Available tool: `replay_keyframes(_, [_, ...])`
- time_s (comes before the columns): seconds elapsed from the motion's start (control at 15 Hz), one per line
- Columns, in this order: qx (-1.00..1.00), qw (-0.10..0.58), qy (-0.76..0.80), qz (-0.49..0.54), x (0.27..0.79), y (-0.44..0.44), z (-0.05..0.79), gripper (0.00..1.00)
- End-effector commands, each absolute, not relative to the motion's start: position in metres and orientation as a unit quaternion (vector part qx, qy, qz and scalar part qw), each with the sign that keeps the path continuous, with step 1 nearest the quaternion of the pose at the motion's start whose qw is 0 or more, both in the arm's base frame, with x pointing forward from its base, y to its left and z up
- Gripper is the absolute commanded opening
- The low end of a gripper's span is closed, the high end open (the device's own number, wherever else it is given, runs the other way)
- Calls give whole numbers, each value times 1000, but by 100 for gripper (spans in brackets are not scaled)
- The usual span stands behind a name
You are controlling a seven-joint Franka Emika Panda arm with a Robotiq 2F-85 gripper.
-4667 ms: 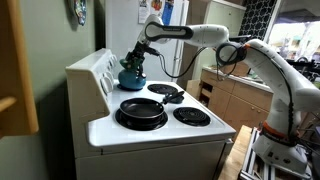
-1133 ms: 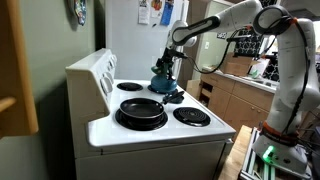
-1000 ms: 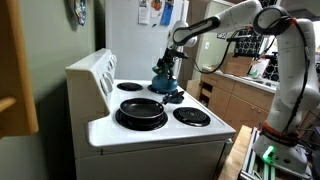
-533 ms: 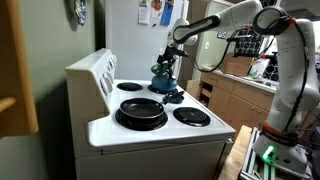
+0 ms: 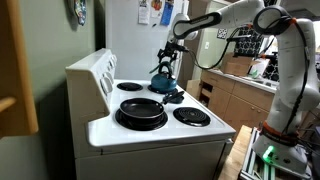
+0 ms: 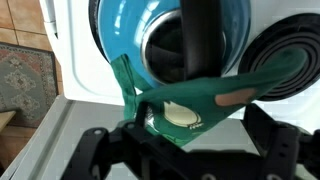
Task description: Use the green pot holder to move the blue kettle forwards.
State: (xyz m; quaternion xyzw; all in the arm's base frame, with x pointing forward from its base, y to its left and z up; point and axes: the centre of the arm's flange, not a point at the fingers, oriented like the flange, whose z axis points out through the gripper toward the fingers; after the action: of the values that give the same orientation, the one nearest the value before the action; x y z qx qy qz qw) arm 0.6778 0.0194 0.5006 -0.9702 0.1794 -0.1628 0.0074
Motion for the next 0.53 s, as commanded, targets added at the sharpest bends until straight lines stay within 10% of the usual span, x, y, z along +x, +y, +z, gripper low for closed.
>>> replay_keyframes(0.0, [-972,-10,186,-145,679,24,507,100])
replay_keyframes(0.47, [-974,-32,190,-122,674,30,517,100])
